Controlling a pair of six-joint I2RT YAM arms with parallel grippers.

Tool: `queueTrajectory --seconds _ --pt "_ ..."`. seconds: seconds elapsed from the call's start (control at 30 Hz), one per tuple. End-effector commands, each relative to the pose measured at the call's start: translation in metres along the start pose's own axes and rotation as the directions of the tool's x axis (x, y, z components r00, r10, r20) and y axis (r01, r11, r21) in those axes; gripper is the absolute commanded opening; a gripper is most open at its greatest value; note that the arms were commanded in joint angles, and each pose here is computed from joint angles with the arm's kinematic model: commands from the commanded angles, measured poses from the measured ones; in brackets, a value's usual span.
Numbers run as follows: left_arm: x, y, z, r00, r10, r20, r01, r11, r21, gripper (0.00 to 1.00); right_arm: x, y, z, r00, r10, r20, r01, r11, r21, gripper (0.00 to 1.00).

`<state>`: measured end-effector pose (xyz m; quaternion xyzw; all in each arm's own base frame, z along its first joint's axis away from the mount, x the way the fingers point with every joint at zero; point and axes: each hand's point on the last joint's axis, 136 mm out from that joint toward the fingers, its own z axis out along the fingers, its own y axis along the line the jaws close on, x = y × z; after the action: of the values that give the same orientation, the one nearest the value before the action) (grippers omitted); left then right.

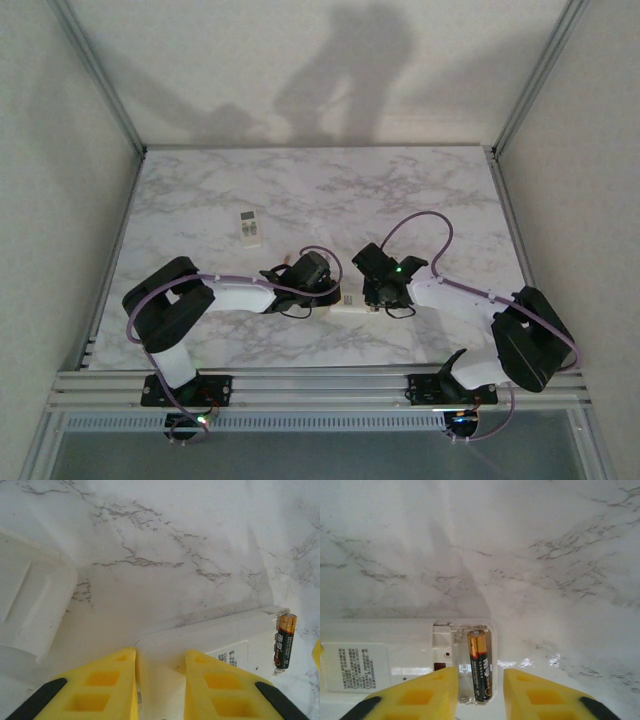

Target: Load the batteries into the remote control

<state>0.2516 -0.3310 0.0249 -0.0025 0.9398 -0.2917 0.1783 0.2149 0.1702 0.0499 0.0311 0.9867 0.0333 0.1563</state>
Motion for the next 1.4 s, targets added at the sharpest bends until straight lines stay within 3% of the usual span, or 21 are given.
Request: queueTrajectory --seconds 0.0,0.5,0.83,1.2,1.37 --pt "0.031 0.020 0.010 0.995 0.027 -0.097 -0.033 0.997 -0.065 0.25 -0.006 -0.003 -0.005 1.000 0.007 0.003 -0.007 1.000 -0.001 0.23" --pt "0.030 0.018 0.010 0.995 0.028 -0.093 -0.034 0.998 -0.061 0.25 0.005 0.001 0.018 0.999 -0.004 -0.054 0.004 1.000 -0.011 0.16" --pt "0.031 0.019 0.010 0.995 0.024 -0.095 -0.030 0.998 -0.061 0.25 0.013 -0.011 0.027 0.997 -0.005 -0.078 0.009 0.999 0.044 0.12" --pt "0.031 0.019 0.009 0.995 0.023 -0.092 -0.029 0.998 -0.056 0.25 0.050 -0.039 0.057 0.983 0.036 -0.179 -0.008 0.988 0.152 0.09" --pt "0.027 0.016 0.007 0.996 0.033 -0.077 -0.037 0.998 -0.052 0.25 0.027 -0.026 0.035 0.993 0.017 -0.118 -0.003 0.994 0.111 0.11"
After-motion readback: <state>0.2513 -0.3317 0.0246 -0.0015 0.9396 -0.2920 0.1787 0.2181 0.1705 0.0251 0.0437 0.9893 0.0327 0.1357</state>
